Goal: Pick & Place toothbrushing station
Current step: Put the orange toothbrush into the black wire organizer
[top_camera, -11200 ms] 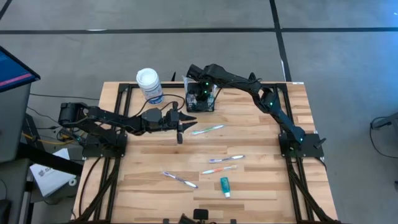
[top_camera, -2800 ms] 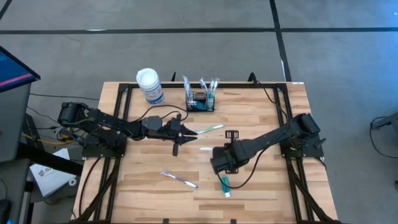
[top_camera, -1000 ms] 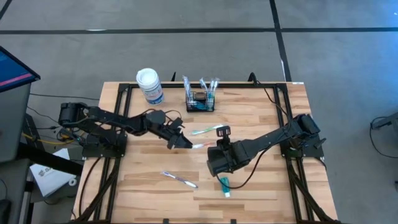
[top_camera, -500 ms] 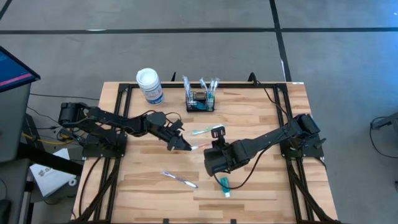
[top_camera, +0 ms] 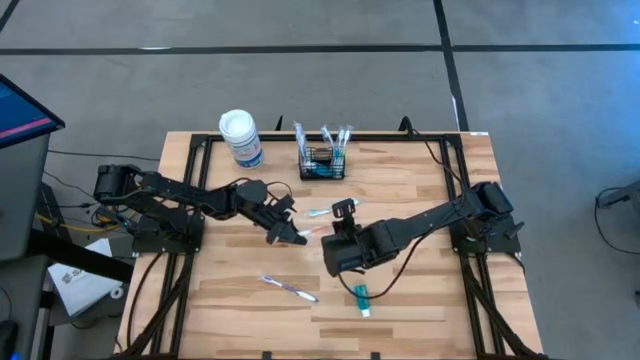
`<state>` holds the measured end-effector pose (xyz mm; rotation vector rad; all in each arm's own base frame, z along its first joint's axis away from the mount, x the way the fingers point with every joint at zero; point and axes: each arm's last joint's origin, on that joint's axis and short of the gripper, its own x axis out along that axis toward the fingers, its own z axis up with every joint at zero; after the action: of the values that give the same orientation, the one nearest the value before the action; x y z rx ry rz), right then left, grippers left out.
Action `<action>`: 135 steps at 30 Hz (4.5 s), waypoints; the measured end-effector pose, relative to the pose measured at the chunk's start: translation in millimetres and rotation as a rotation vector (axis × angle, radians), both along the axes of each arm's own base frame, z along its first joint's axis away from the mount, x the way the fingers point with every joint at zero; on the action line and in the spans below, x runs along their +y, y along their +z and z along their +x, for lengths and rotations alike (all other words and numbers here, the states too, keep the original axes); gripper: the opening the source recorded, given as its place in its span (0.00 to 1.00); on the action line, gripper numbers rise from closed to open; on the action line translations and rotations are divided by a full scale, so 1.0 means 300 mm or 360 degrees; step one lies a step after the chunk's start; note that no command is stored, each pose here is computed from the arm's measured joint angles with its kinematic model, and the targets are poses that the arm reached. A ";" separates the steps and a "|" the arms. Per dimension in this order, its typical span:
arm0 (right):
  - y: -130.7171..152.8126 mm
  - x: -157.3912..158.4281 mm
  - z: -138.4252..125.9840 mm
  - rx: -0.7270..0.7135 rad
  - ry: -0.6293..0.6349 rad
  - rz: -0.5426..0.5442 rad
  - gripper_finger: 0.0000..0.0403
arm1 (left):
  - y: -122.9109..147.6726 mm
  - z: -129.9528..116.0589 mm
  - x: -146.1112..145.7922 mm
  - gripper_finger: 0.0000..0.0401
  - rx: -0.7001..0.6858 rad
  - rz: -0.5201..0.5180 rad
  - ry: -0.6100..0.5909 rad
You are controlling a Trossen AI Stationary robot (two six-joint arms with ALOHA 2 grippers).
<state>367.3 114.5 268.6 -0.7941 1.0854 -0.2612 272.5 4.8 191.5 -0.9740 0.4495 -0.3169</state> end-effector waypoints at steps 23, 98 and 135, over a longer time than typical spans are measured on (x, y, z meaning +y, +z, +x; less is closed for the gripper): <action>0.004 0.019 0.005 -0.0001 0.0092 -0.0033 0.06 | -0.008 -0.002 -0.001 0.01 -0.0042 0.0132 -0.0049; 0.492 -0.028 -0.041 -0.1495 0.0319 0.0807 0.30 | 0.301 -0.120 -0.096 0.01 -0.1269 0.1310 0.0337; 0.470 -0.055 -0.038 -0.1388 0.0280 0.0745 0.00 | 0.297 -0.116 -0.071 0.24 -0.1177 0.1346 0.0502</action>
<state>355.9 98.0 409.7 -0.2808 0.2251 -0.1634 237.6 -16.6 280.7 -0.0529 -0.2542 -0.1513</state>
